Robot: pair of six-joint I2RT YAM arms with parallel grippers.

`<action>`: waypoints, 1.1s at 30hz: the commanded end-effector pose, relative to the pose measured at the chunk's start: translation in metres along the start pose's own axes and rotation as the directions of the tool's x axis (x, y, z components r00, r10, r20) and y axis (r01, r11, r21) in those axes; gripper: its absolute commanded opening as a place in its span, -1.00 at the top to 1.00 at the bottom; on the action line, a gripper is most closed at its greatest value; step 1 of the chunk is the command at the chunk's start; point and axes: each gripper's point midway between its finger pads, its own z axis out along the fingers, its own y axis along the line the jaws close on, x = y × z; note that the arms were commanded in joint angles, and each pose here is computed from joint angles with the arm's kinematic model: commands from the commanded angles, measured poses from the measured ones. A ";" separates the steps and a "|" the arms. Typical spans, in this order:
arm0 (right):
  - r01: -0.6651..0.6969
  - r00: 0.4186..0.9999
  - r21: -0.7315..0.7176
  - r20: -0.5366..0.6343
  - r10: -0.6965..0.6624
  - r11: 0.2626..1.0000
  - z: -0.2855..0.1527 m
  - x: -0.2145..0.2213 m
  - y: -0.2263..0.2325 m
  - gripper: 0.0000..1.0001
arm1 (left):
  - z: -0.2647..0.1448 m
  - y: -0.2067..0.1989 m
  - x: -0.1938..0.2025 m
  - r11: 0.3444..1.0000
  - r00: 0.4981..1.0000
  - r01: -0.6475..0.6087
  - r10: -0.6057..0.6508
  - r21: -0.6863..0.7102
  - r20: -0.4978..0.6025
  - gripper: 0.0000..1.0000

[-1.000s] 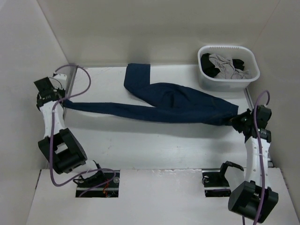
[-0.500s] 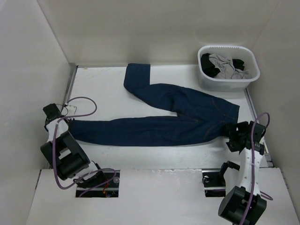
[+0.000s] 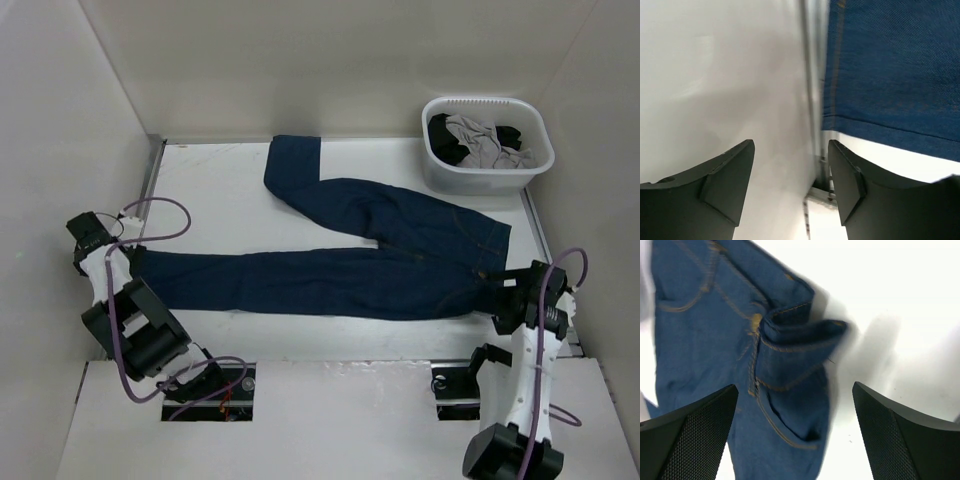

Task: Fold and stack the trousers
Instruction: Flatten the trousers out

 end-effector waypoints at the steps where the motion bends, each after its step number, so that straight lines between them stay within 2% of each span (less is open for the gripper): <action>1: -0.070 0.998 0.058 0.009 0.070 0.996 0.021 -0.001 -0.004 -1.00 | 0.025 -0.024 0.016 0.995 0.998 -0.010 0.016 0.099 -0.057 -0.20; 3: -0.105 0.994 0.046 -0.007 0.105 0.993 0.034 0.004 0.000 -1.00 | 0.036 -0.028 0.020 0.994 0.998 -0.005 0.013 0.107 -0.069 -0.23; 8: -0.121 0.991 0.141 -0.046 0.128 0.983 0.043 0.021 -0.011 -0.98 | 0.049 -0.024 0.024 0.997 0.996 -0.010 0.018 0.080 -0.090 -0.25; 12: -0.135 0.989 0.248 -0.029 0.146 0.959 0.036 0.026 -0.039 -0.71 | 0.049 -0.020 0.029 0.998 0.994 -0.020 0.027 0.063 -0.108 -0.25; 14: -0.165 0.986 0.311 0.030 0.163 0.936 0.026 0.017 -0.058 -0.64 | 0.041 -0.009 0.022 0.999 0.996 -0.027 0.030 0.026 -0.090 -0.26; 16: -0.226 0.974 0.303 0.100 0.205 0.926 0.015 0.002 -0.059 -0.62 | 0.029 0.006 0.010 1.000 0.998 -0.022 0.022 -0.010 -0.051 -0.30; 18: -0.232 0.967 0.284 0.170 0.189 0.930 -0.004 -0.019 -0.048 -0.73 | 0.015 0.017 -0.011 0.999 1.000 -0.025 0.026 -0.027 0.006 -0.34; 23: -0.049 0.959 0.256 0.281 -0.026 0.965 -0.054 -0.057 -0.002 -1.00 | 0.023 -0.003 -0.067 0.996 0.993 -0.084 0.080 0.041 0.085 -0.33; 28: 0.015 0.927 0.281 0.355 -0.119 0.960 -0.090 -0.073 0.009 -1.00 | 0.049 -0.033 -0.089 0.986 0.988 -0.140 0.133 0.086 0.079 -0.32; 30: 0.048 0.937 0.229 0.326 -0.123 0.972 -0.081 -0.065 0.023 -1.00 | 0.060 -0.039 -0.088 0.984 0.987 -0.155 0.150 0.087 0.056 -0.32; 33: 0.189 0.968 0.104 0.149 -0.203 0.976 -0.044 -0.021 0.062 -1.00 | 0.066 -0.031 -0.097 0.990 0.990 -0.136 0.134 0.047 0.053 -0.28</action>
